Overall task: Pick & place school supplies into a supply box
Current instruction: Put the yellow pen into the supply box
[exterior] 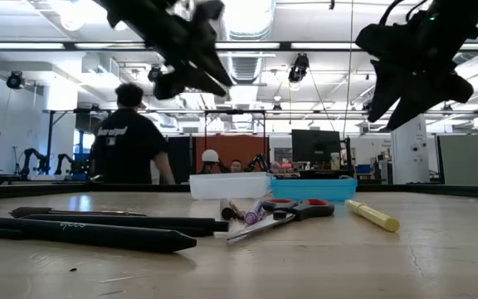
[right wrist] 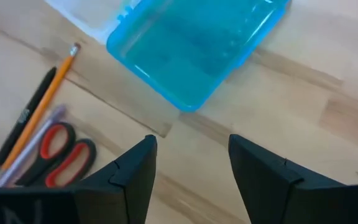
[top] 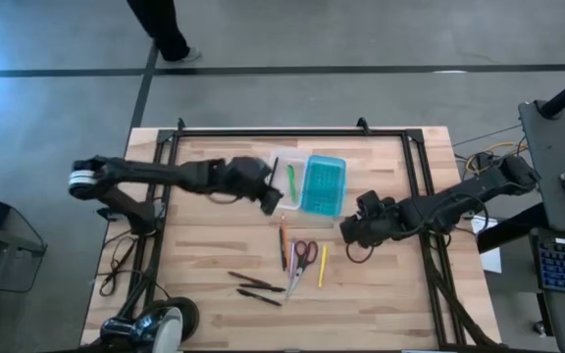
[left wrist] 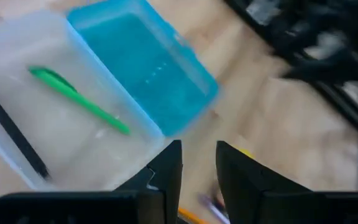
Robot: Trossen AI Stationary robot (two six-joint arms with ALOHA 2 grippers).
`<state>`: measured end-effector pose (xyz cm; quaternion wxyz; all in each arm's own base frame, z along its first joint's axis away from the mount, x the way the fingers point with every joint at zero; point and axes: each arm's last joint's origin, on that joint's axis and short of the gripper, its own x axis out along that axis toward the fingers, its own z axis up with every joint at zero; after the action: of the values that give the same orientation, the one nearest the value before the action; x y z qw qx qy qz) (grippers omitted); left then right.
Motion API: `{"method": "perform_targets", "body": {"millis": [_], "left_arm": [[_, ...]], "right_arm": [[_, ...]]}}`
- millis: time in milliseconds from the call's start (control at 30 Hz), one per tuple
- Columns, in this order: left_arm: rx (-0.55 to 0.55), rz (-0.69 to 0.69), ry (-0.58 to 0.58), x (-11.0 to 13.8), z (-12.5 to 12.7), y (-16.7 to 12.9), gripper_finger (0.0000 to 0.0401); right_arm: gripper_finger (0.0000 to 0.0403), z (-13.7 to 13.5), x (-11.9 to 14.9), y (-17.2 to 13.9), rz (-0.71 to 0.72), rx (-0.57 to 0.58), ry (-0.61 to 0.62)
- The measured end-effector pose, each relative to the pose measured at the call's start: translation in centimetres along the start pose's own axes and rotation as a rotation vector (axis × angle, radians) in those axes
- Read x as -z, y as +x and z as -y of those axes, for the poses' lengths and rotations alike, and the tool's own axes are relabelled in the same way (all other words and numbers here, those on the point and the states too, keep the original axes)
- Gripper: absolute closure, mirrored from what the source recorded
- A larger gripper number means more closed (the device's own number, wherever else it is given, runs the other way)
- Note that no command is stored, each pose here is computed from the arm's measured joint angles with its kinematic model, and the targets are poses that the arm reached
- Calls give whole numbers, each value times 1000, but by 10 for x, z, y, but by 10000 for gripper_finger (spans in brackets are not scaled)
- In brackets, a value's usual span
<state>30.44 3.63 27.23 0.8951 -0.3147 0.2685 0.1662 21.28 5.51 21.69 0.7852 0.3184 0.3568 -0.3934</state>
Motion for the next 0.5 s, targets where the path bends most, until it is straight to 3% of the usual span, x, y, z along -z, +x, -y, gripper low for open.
{"method": "perform_targets", "body": {"millis": [400, 500], "left_arm": [[7, -61, -81, 77, 16, -28, 318], [26, -75, -88, 88, 17, -34, 318]], "right_arm": [[211, -2, 3, 2, -342, -96, -34], [211, -3, 7, 0, -362, -98, -18]]}}
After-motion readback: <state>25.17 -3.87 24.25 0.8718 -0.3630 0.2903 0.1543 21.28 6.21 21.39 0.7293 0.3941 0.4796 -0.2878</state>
